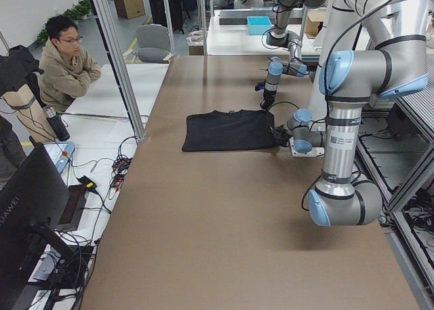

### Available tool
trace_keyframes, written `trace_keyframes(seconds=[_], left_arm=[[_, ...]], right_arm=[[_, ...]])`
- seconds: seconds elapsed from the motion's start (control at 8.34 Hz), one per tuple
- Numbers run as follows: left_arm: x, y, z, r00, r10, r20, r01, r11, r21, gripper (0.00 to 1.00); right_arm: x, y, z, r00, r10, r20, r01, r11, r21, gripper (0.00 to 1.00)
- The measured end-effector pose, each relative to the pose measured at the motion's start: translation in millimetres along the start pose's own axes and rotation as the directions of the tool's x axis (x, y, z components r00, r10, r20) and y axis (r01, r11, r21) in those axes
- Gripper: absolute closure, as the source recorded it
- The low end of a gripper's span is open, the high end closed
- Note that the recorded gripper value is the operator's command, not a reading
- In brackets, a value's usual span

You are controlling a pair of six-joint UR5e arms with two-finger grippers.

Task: Fold clothes
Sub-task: 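Grasp the two shirt corners nearest the robot with both grippers, then lift the corners and fold them over toward the far edge with both grippers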

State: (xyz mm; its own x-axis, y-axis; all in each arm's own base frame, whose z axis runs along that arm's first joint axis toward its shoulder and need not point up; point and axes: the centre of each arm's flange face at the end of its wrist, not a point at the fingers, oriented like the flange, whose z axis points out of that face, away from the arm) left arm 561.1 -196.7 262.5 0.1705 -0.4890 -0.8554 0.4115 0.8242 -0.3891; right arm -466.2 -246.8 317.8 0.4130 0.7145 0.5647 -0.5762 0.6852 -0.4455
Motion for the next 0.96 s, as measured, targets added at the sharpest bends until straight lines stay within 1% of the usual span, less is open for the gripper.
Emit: trace_keyframes(seconds=[0.12,0.24,0.48,0.6,0.72,0.84,0.96], left_arm=[[-1.9,-13.9,-16.4,1.000,-0.005,0.004,0.005,1.000,-0.020,1.00],[-5.8,-31.2,-37.4,1.000,-0.012,0.009,0.012,0.999,-0.040,1.00],[-4.5,-60.7,-82.3,1.000,-0.029,-0.004,0.028,0.997,-0.070,1.00],[3.1,-77.2,-99.0,0.999,-0.042,-0.014,0.041,0.996,-0.081,1.00],[10.9,-90.9,-109.5,0.998,-0.054,-0.025,0.051,0.995,-0.086,1.00],[17.6,-105.0,-114.1,0.998,-0.061,-0.035,0.059,0.996,-0.074,1.00],[26.0,-118.1,-116.3,0.997,-0.058,-0.049,0.056,0.997,-0.056,1.00]], right_arm=[[-2.0,1.8,-10.1,1.000,0.000,0.016,0.001,1.000,-0.012,1.00],[-4.1,3.6,-26.9,0.999,0.001,0.041,0.000,1.000,-0.030,1.00],[-7.4,8.5,-72.3,0.995,0.013,0.103,-0.004,0.996,-0.089,1.00],[-8.0,10.1,-90.5,0.992,0.018,0.123,-0.004,0.993,-0.119,1.00],[-9.6,7.4,-100.5,0.991,0.025,0.134,-0.007,0.991,-0.130,1.00],[-14.9,-3.9,-107.4,0.989,0.040,0.144,-0.022,0.992,-0.125,1.00],[-21.5,-21.6,-111.8,0.988,0.062,0.142,-0.045,0.992,-0.119,1.00]])
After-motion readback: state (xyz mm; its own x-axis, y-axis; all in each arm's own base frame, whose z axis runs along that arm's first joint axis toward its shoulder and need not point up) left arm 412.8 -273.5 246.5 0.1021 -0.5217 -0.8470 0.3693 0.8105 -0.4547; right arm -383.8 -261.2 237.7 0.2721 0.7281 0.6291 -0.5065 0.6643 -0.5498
